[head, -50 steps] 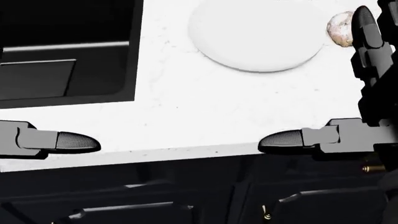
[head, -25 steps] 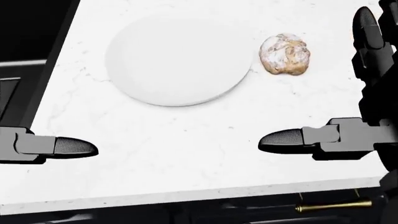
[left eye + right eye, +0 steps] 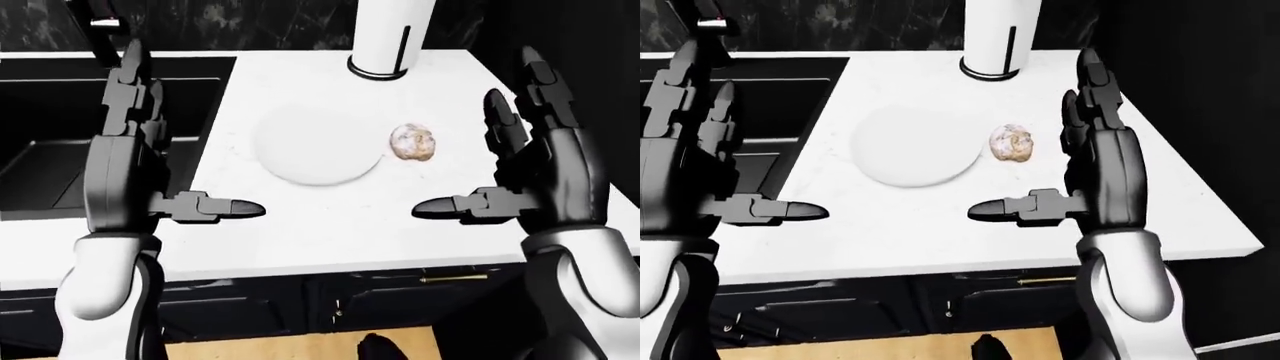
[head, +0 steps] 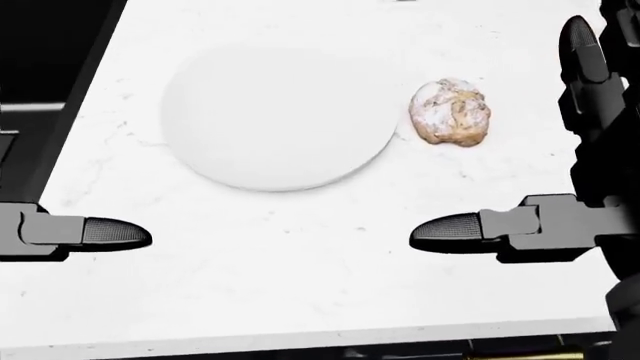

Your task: Place the pastries on the plates.

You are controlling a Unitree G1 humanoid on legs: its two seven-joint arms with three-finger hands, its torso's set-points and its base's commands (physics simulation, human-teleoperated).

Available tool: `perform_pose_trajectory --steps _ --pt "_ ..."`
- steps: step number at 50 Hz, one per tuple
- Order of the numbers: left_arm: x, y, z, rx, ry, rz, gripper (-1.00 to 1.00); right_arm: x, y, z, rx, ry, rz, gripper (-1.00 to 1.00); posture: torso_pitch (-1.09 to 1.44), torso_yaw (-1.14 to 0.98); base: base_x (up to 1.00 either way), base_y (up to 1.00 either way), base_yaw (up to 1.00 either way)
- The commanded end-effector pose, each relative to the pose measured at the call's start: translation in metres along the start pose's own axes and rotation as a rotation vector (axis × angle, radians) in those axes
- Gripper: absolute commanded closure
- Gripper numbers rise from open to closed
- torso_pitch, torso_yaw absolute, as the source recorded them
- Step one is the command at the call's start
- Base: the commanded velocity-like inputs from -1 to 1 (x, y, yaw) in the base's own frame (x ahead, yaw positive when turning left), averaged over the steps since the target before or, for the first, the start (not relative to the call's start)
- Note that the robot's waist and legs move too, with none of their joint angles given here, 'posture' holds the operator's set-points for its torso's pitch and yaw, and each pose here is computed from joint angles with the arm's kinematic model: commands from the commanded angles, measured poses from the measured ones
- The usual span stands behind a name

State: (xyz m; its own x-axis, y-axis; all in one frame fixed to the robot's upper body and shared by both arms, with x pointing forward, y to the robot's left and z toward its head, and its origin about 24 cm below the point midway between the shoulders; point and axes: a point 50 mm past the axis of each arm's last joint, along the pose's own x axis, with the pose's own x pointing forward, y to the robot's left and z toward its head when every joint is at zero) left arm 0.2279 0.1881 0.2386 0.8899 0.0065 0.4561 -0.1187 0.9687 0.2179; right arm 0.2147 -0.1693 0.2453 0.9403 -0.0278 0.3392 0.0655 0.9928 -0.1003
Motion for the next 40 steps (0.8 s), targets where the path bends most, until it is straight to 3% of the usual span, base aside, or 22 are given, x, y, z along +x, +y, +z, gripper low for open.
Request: perform_pose_trajectory --steps 1,23,30,40 --pt "0.000 0.000 0.009 0.007 -0.059 0.003 -1.00 -0.001 -0.001 0.009 -0.008 -0.061 -0.011 -1.00 0.31 0.00 0.00 -0.87 0.00" --pt "0.000 0.003 0.008 0.017 -0.055 0.011 -1.00 0.014 0.004 0.018 -0.059 -0.055 0.010 -1.00 0.31 0.00 0.00 -0.09 0.00" --pt "-0.002 0.006 0.008 -0.039 -0.034 0.029 -1.00 0.026 0.007 0.023 -0.105 -0.031 0.026 -1.00 0.31 0.00 0.00 0.00 0.00" --pt "-0.002 0.008 0.008 -0.049 -0.029 0.032 -1.00 0.050 0.007 0.028 -0.162 -0.001 0.018 -1.00 0.31 0.00 0.00 0.00 0.00"
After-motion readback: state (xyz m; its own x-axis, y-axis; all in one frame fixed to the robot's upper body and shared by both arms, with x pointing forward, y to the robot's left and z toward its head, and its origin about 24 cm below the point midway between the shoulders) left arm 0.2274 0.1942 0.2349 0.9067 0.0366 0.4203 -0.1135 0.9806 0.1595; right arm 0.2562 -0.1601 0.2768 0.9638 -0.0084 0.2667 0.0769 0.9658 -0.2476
